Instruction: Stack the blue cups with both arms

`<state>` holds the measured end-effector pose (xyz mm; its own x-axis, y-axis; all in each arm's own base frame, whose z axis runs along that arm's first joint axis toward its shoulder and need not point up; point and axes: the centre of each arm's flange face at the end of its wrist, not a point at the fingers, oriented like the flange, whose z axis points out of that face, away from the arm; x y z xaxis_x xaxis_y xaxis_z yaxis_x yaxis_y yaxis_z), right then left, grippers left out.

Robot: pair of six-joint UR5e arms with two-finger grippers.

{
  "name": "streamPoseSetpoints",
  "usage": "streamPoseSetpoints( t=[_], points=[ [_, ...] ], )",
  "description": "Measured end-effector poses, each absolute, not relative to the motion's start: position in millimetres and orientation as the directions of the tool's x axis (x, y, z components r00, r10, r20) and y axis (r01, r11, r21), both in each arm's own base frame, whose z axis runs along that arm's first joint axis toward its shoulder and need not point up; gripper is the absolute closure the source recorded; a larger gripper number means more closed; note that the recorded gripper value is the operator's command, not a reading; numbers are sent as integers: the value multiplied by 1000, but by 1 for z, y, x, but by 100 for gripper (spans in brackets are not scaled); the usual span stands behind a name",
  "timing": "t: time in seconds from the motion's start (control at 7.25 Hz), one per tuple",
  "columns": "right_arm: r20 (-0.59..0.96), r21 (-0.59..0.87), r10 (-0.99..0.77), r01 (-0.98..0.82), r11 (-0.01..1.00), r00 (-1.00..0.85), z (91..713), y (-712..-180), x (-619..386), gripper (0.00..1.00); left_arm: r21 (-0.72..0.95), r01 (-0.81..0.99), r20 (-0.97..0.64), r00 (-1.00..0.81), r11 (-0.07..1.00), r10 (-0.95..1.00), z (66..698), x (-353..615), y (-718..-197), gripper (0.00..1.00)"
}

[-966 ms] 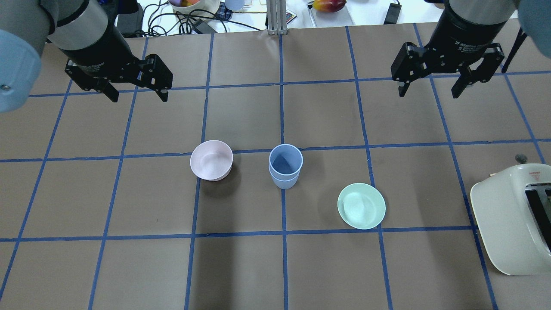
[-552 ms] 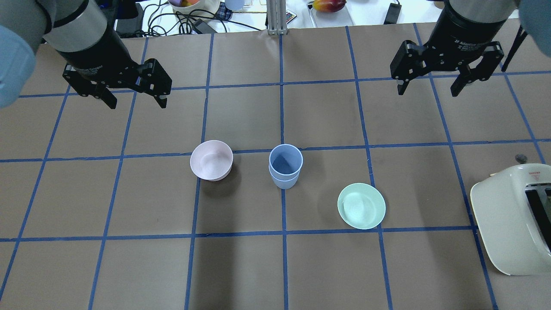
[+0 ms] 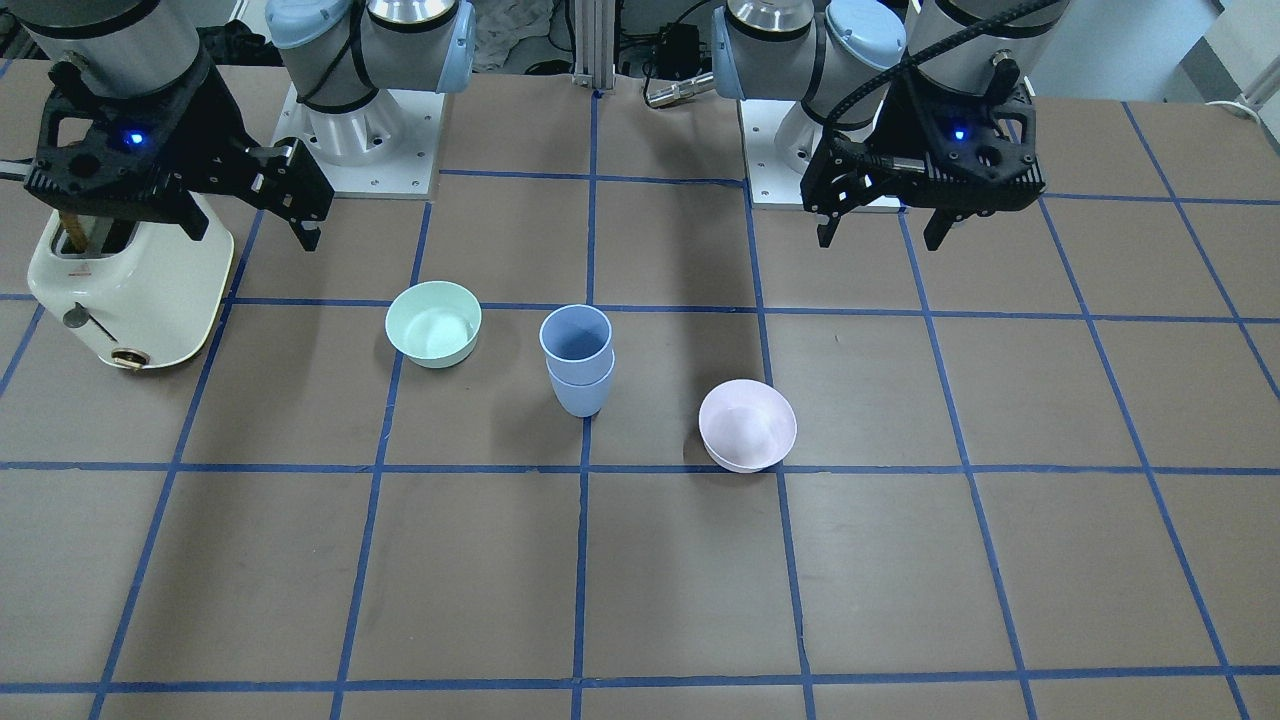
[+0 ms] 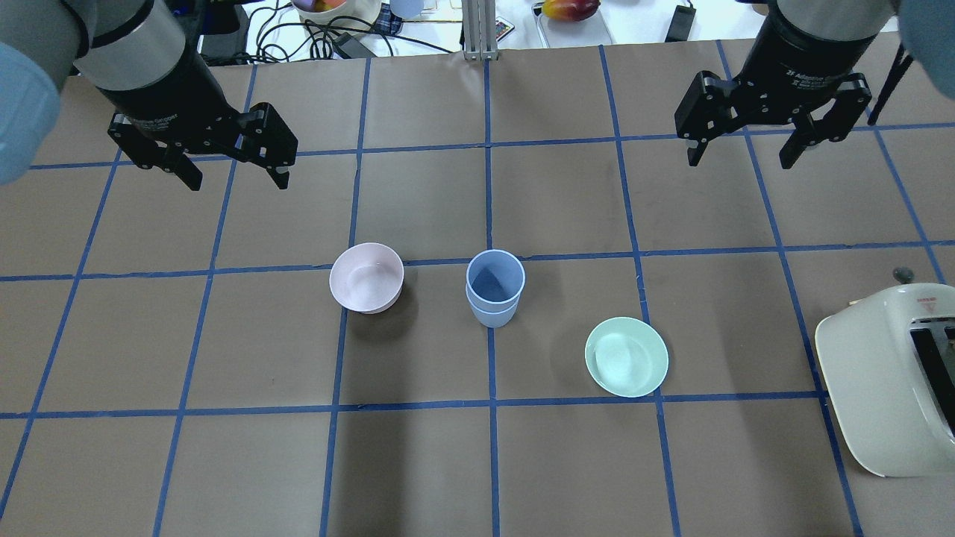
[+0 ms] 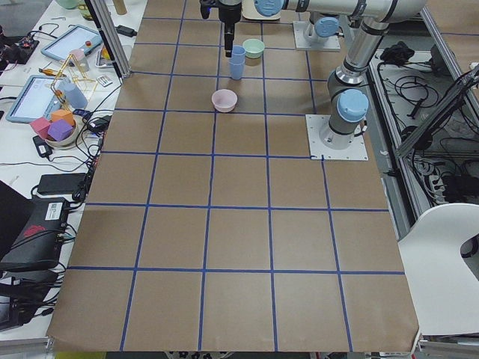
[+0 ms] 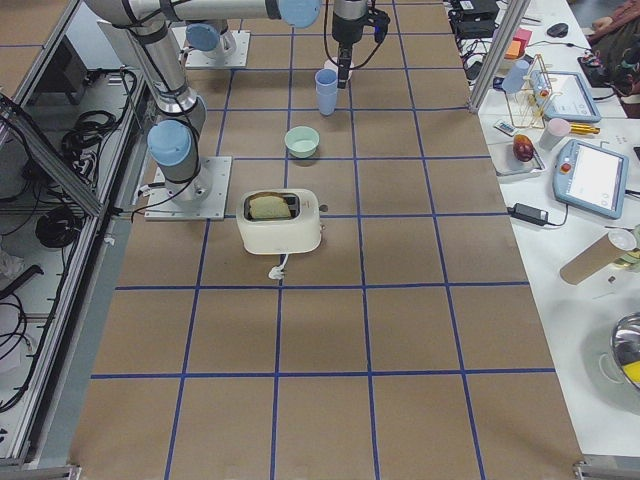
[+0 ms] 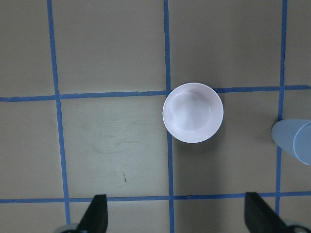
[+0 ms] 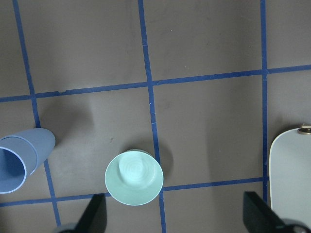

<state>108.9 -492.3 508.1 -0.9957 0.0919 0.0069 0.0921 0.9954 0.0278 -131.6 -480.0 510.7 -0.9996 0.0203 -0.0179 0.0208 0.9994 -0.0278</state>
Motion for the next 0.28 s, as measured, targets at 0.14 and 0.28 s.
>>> streamPoseSetpoints(
  t=[0.14,0.28],
  points=[
    [6,28,87,87,996,-996,508,-492,111,0,-28,21,-18,-1000,999,20,511,-132,-480,0],
    [6,29,76,76,997,-997,508,-490,117,0,-28,21,-18,-1000,999,20,511,-132,-480,0]
  ],
)
